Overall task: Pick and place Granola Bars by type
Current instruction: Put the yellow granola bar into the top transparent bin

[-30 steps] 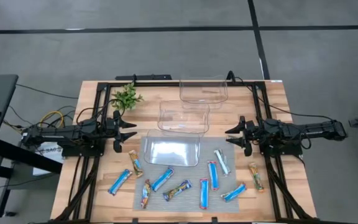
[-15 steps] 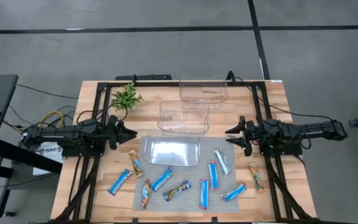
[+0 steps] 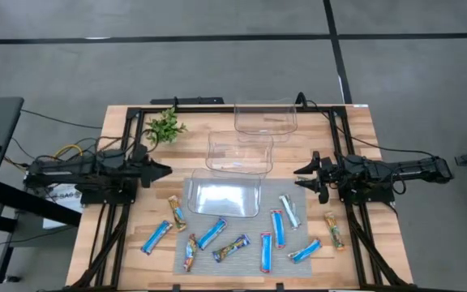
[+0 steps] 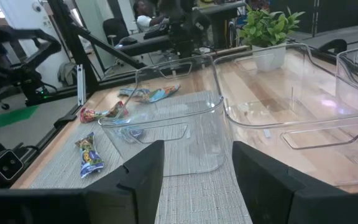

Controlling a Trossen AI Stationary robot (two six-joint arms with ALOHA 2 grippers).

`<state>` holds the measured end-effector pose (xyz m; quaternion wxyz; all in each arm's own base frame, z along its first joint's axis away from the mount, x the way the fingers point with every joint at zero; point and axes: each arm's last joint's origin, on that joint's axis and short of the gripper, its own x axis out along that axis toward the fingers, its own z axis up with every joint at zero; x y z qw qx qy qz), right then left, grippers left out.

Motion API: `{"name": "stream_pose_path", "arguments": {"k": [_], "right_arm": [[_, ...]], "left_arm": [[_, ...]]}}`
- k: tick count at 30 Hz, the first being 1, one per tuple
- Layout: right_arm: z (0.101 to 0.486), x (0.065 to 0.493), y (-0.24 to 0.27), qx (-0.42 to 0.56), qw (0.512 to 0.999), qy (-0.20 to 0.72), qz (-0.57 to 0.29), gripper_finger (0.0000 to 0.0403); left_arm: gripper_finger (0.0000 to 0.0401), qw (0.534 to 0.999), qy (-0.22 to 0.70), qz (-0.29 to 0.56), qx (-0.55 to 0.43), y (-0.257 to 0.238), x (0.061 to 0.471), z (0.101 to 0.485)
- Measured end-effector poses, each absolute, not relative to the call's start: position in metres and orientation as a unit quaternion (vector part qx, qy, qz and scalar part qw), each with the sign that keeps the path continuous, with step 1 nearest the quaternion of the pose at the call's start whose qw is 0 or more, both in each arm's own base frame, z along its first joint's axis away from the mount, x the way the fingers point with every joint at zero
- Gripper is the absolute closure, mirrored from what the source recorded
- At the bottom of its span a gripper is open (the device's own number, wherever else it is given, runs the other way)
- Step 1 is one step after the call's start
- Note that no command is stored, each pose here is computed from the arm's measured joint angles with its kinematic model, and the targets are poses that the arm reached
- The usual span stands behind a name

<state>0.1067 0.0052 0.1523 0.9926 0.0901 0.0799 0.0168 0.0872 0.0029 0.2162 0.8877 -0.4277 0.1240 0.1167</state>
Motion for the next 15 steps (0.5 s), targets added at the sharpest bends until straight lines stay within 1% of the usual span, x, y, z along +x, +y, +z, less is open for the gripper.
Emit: {"name": "stream_pose_path", "arguments": {"k": [3,5,10,15], "right_arm": [[0.152,0.107,0.005,0.09,0.993,0.08,0.017,0.0219],[0.152,0.107,0.005,0.09,0.993,0.08,0.017,0.0219],[0.152,0.107,0.005,0.09,0.993,0.08,0.017,0.0219],[0.152,0.107,0.005,0.09,0.993,0.08,0.017,0.0219]], "left_arm": [[0.0243,0.86,0.197,0.16,-0.442,0.003,0.089,0.236],[0.0244,0.846,0.235,0.172,-0.446,0.002,0.098,0.249],[0.0244,0.832,0.329,0.148,-0.422,-0.011,0.13,0.27],[0.0244,0.804,0.436,0.134,-0.382,-0.031,0.153,0.267]]}}
